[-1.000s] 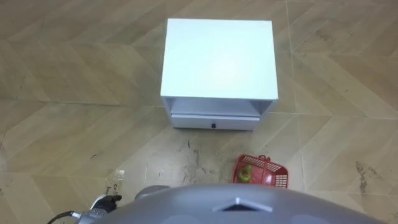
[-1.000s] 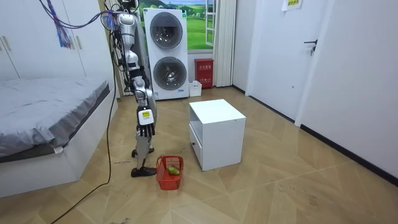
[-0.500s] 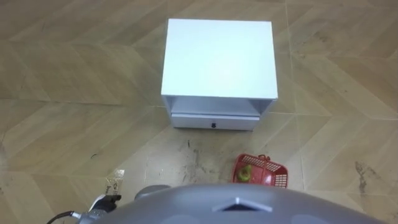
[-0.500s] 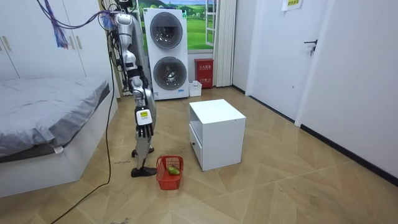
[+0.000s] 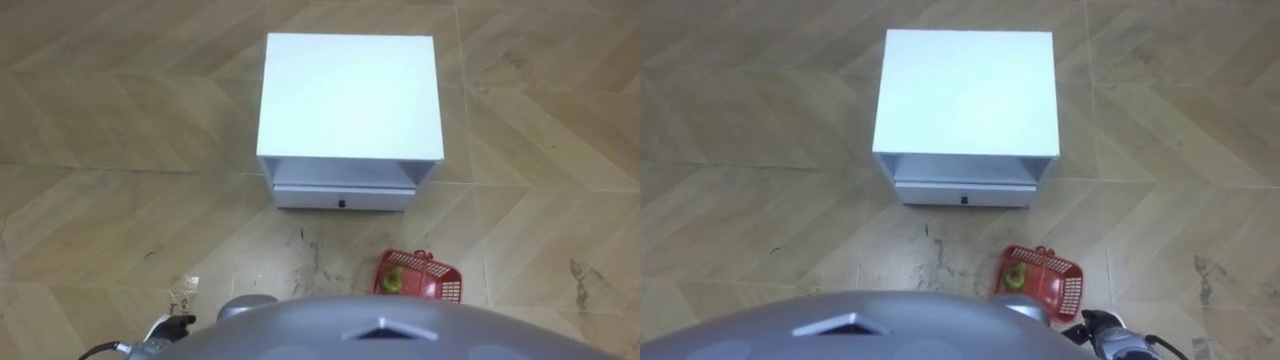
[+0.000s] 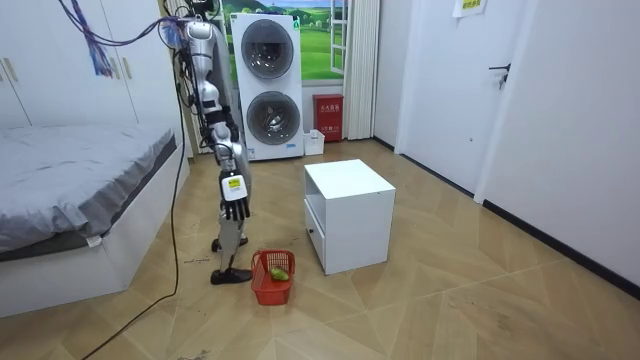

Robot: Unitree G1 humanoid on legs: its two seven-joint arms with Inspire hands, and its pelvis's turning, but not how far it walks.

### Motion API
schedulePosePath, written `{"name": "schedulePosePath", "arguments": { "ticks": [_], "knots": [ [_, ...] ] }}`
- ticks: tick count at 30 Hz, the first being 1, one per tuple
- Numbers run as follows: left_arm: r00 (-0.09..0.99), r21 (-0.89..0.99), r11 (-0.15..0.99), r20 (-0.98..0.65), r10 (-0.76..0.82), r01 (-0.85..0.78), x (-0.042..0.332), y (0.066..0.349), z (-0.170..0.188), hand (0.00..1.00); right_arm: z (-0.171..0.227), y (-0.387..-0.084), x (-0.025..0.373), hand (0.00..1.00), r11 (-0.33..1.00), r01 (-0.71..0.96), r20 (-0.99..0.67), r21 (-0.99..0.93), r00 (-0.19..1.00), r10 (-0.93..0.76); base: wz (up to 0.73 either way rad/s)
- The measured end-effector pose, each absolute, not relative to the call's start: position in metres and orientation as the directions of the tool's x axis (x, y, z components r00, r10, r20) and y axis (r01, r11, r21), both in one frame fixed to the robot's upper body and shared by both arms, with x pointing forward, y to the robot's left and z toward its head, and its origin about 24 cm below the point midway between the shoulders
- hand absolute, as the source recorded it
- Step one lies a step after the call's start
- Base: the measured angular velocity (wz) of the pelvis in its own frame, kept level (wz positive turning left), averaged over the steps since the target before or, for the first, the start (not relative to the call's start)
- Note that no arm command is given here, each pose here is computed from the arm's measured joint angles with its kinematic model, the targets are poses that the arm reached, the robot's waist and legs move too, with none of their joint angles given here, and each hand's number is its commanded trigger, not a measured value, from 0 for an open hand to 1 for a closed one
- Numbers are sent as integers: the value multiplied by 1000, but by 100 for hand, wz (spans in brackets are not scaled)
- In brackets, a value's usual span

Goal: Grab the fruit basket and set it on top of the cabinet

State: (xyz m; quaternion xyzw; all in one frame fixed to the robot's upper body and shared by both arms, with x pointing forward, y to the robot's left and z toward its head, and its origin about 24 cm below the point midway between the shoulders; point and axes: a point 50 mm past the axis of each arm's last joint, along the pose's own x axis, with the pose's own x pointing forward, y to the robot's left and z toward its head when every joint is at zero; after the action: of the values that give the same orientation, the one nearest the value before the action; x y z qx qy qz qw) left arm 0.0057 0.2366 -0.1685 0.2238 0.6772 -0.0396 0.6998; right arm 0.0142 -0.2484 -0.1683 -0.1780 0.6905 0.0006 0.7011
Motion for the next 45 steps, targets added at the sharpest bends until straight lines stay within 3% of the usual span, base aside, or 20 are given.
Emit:
{"name": "schedulePosePath", "arguments": {
  "ticks": [6, 16, 21, 25, 28, 32, 37, 45],
  "knots": [
    [115, 271, 903, -962, 246, 333, 12, 238, -168, 0, -165, -256, 24, 0, 952, -33, -949, -304, 103, -299, 3],
    [135, 315, 921, -947, 290, 230, 8, 254, -165, 0, -140, -266, 110, 0, 919, 237, -816, -314, 428, -389, -17],
    [177, 346, 915, -933, 313, 209, 10, 260, -161, 0, -134, -267, 123, 0, 891, 367, -782, -267, 459, -423, 28],
    [229, 363, 915, -919, 320, 175, 29, 260, -161, 0, -110, -257, 186, 0, 896, 398, -675, -199, 607, -420, -4],
    [258, 364, 919, -912, 319, 149, 46, 259, -161, 0, -98, -252, 211, 0, 893, 410, -632, -187, 645, -429, 5],
    [264, 355, 923, -913, 309, 148, 62, 256, -161, 0, -90, -250, 223, 0, 886, 426, -601, -183, 665, -444, 20],
    [282, 436, 897, -872, 401, 72, 70, 276, -154, 0, -76, -247, 238, 0, 886, 435, -532, -162, 718, -449, 40],
    [253, 464, 880, -868, 427, 105, 56, 276, -156, 0, -70, -245, 247, 0, 897, 417, -514, -146, 743, -428, 36]
  ]
}}
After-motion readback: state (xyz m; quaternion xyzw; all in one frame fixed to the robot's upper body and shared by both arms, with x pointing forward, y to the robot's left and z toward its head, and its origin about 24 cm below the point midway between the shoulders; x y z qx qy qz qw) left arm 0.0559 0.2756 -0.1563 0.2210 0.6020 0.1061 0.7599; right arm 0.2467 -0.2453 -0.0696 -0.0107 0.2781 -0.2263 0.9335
